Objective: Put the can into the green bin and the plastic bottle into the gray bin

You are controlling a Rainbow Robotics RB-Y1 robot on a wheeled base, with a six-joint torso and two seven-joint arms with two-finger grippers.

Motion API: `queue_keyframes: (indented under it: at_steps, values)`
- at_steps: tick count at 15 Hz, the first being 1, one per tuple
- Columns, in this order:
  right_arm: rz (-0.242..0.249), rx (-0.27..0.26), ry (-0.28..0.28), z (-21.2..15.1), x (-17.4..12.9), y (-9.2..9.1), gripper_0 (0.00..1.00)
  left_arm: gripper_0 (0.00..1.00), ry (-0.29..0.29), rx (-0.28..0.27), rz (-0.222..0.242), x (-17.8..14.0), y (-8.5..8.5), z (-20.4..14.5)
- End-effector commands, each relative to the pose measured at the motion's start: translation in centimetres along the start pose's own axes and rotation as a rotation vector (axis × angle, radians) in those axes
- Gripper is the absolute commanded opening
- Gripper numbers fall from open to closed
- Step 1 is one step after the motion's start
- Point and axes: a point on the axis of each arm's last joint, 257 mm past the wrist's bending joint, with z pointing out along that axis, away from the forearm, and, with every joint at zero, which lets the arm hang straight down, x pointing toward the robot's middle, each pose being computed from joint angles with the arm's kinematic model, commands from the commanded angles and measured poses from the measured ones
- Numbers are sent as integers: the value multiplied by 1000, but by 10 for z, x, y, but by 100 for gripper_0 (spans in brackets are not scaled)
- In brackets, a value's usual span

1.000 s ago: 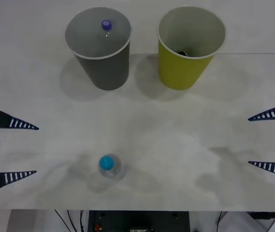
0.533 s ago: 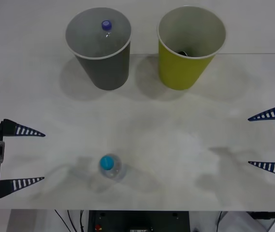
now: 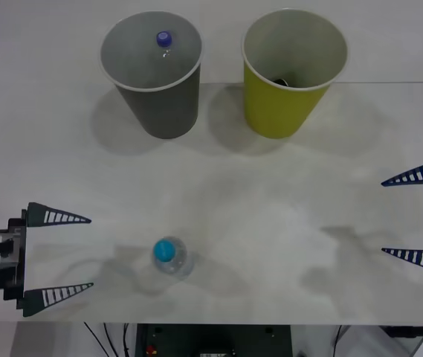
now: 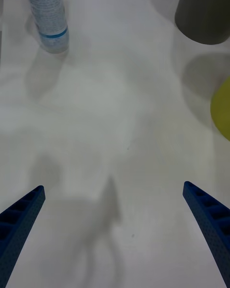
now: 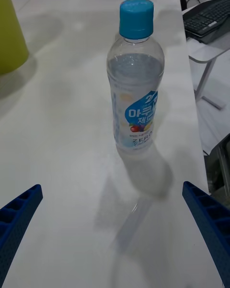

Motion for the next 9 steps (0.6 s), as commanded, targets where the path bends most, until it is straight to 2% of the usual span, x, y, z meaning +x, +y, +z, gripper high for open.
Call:
queue_keyframes:
  at_steps: [1,6,9]
  values:
    - [0,0,0,0,0,0,100,100,-64,-11,-14,0,-6,13]
    - [0,0,0,0,0,0,100,100,-164,-36,-56,-15,-13,42]
    - [0,0,0,0,0,0,100,100,-185,-42,-51,-20,-14,58]
